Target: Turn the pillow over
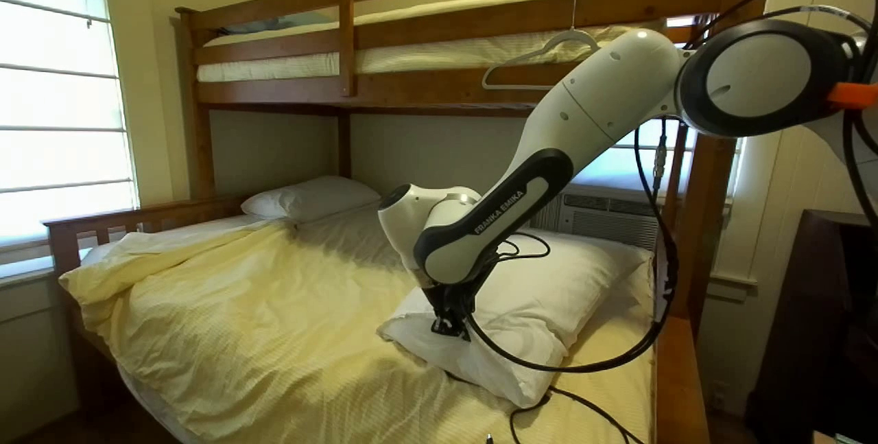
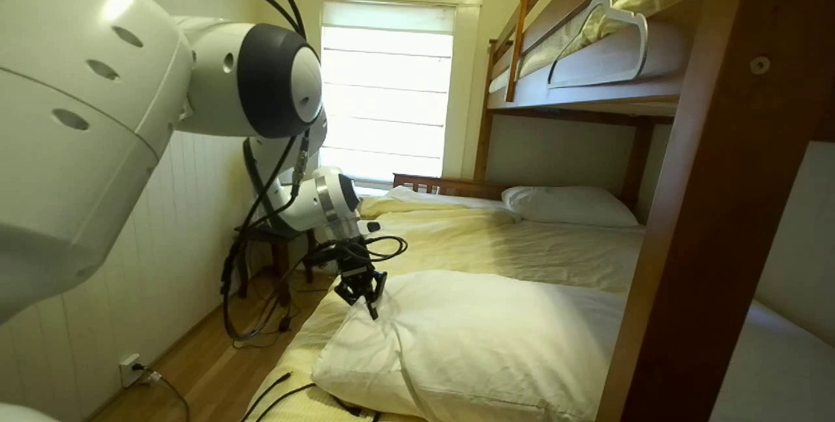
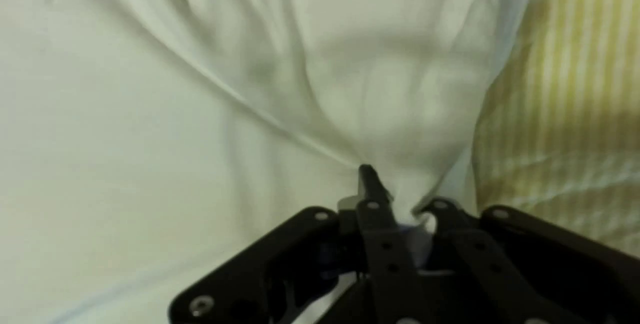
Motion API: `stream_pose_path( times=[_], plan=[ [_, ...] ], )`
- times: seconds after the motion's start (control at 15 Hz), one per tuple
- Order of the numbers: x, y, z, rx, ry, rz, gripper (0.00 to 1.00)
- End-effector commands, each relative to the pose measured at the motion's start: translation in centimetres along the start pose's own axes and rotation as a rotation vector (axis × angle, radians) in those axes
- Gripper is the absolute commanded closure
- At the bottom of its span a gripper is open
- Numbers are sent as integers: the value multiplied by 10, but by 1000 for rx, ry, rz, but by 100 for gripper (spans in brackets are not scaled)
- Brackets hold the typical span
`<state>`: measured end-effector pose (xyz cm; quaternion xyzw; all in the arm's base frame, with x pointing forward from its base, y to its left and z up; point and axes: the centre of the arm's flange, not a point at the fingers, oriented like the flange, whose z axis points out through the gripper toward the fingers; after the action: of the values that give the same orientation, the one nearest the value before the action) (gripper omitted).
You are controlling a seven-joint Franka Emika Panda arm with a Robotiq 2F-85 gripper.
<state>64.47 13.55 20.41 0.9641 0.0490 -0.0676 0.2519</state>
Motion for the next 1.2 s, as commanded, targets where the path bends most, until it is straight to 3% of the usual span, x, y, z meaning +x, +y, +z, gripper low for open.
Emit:
stream_pose_path(
  times=[0.0, 0.27, 0.47, 0.73, 1.0, 1.13],
  plan=[
    [-41, -53, -37, 119, -11, -127, 97],
    [-83, -61, -55, 172, -55, -208, 97],
    [-115, -51, -72, 168, -98, -215, 97],
    [-150, -39, -118, 182, -112, -207, 97],
    [-165, -51, -150, 264, -121, -229, 97],
    [-164, -57, -147, 266, -129, -244, 97]
  ],
)
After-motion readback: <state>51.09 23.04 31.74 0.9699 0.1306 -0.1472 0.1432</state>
